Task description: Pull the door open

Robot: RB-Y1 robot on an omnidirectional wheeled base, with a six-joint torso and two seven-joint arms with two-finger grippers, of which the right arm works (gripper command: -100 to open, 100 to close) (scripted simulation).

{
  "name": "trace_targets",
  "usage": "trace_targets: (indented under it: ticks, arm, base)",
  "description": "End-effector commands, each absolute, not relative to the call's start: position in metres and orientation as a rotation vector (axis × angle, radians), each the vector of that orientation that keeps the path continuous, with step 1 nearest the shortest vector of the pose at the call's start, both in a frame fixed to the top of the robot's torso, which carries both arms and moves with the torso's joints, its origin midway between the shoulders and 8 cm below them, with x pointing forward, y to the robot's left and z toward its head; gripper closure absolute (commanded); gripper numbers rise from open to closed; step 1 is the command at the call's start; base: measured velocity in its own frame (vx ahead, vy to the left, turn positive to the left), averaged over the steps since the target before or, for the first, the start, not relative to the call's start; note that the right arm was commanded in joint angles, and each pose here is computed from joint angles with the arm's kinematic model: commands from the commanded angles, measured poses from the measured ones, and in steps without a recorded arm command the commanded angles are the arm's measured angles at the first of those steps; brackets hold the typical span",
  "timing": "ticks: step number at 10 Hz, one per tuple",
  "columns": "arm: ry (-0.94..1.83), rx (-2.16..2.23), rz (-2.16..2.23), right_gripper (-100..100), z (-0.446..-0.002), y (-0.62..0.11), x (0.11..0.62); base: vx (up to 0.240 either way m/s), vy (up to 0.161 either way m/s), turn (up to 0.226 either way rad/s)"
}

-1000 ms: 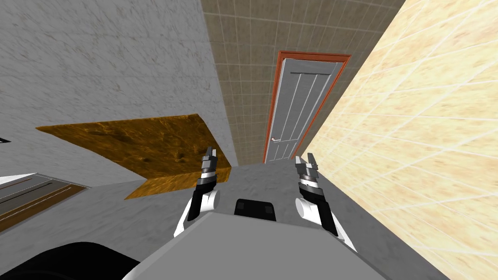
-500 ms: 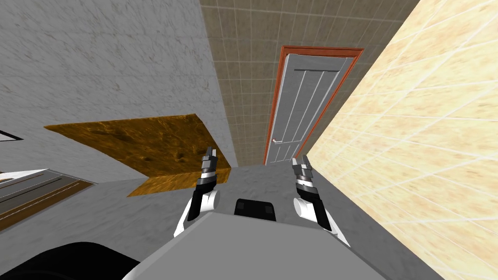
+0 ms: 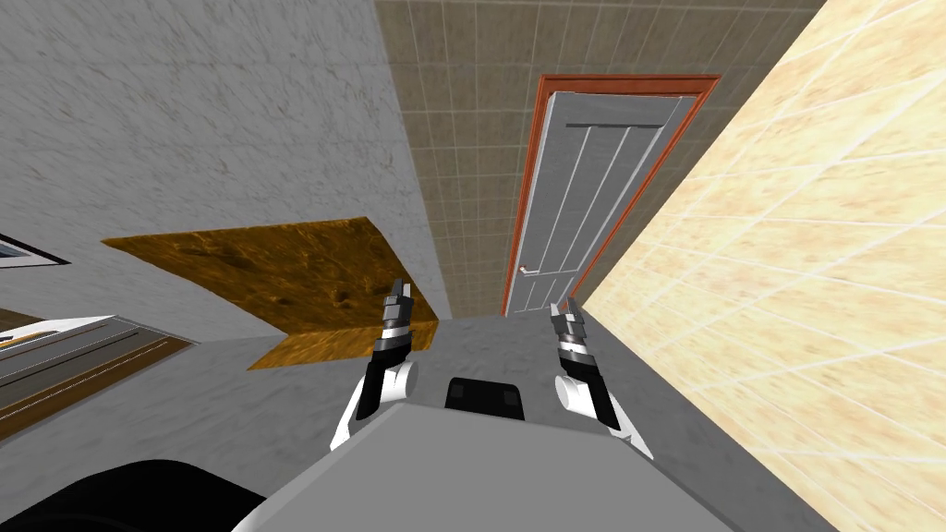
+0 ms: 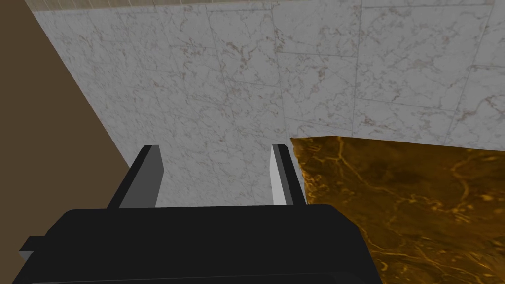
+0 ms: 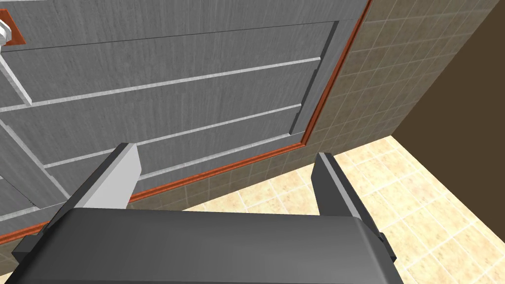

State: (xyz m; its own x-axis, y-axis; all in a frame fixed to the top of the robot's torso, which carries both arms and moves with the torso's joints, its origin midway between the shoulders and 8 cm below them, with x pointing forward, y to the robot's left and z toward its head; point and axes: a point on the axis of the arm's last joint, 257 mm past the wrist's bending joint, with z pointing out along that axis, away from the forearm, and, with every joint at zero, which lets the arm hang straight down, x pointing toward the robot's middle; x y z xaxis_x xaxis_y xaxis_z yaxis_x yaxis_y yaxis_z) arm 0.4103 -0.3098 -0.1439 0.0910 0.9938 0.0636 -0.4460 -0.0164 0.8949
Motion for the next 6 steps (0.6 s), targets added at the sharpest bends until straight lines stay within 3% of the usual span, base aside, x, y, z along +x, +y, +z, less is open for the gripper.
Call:
trace_targets:
  ticks: [1,6]
  arm:
    - [0.787,0.951,1.346,-100,-0.154,-0.309,0.414]
    - [0.843,0.997,1.34,-100,-0.193,-0.309,0.426]
  base:
    - [0.056,-0.031,0.034]
    - [0.09,-0.063,0.07]
